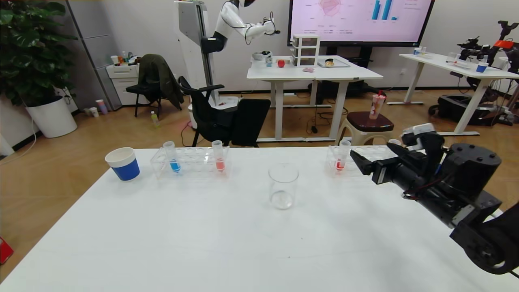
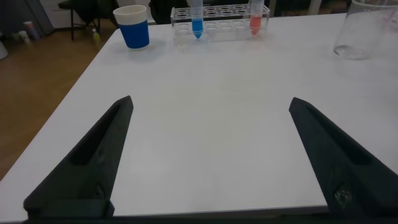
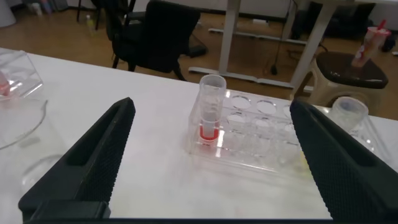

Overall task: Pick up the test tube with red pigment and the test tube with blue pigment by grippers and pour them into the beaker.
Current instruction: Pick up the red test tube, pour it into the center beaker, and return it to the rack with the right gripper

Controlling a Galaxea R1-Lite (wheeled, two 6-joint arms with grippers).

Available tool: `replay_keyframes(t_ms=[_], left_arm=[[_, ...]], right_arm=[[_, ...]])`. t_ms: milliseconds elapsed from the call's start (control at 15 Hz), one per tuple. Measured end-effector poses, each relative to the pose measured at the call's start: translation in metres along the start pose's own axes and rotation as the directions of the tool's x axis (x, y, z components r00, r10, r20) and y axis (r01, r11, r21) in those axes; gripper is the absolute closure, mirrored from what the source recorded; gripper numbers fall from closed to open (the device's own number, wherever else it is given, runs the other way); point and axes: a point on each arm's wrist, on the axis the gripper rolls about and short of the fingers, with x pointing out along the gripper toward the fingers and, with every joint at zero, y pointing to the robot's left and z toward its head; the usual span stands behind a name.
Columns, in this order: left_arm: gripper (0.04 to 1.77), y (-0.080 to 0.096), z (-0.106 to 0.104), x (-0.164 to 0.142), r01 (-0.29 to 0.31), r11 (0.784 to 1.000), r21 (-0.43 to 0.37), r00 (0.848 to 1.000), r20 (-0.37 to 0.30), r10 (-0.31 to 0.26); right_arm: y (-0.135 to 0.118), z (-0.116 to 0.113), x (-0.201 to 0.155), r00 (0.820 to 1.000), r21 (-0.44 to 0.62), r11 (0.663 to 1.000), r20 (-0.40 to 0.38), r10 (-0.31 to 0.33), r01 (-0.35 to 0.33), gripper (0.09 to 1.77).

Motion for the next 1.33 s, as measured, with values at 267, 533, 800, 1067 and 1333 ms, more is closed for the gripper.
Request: replay_keyframes(t_ms=[267, 533, 800, 1067, 1333], left_arm=[[0.06, 0.000, 0.000, 0.000, 0.000, 1.000, 0.000, 1.000, 0.000, 0.000], [0.06, 0.000, 0.000, 0.000, 0.000, 1.000, 0.000, 1.000, 0.000, 0.000], [0.06, 0.000, 0.000, 0.000, 0.000, 1.000, 0.000, 1.000, 0.000, 0.000], [0.06, 0.000, 0.000, 0.000, 0.000, 1.000, 0.000, 1.000, 0.000, 0.000], [0.06, 0.000, 0.000, 0.000, 0.000, 1.000, 0.000, 1.000, 0.000, 0.000]], right_arm=[[0.002, -0.037, 0.026, 0.999, 0.000, 0.999, -0.010, -0.032, 0.032, 0.12], [0.003, -0.055, 0.054, 0.999, 0.000, 0.999, 0.000, -0.049, 0.049, 0.12], [0.002, -0.063, 0.088, 0.997, 0.001, 0.998, 0.055, -0.061, 0.061, 0.12], [-0.001, -0.072, 0.117, 0.992, 0.004, 0.997, 0.105, -0.073, 0.073, 0.12], [-0.003, -0.078, 0.128, 0.993, 0.003, 0.997, 0.095, -0.077, 0.077, 0.12]])
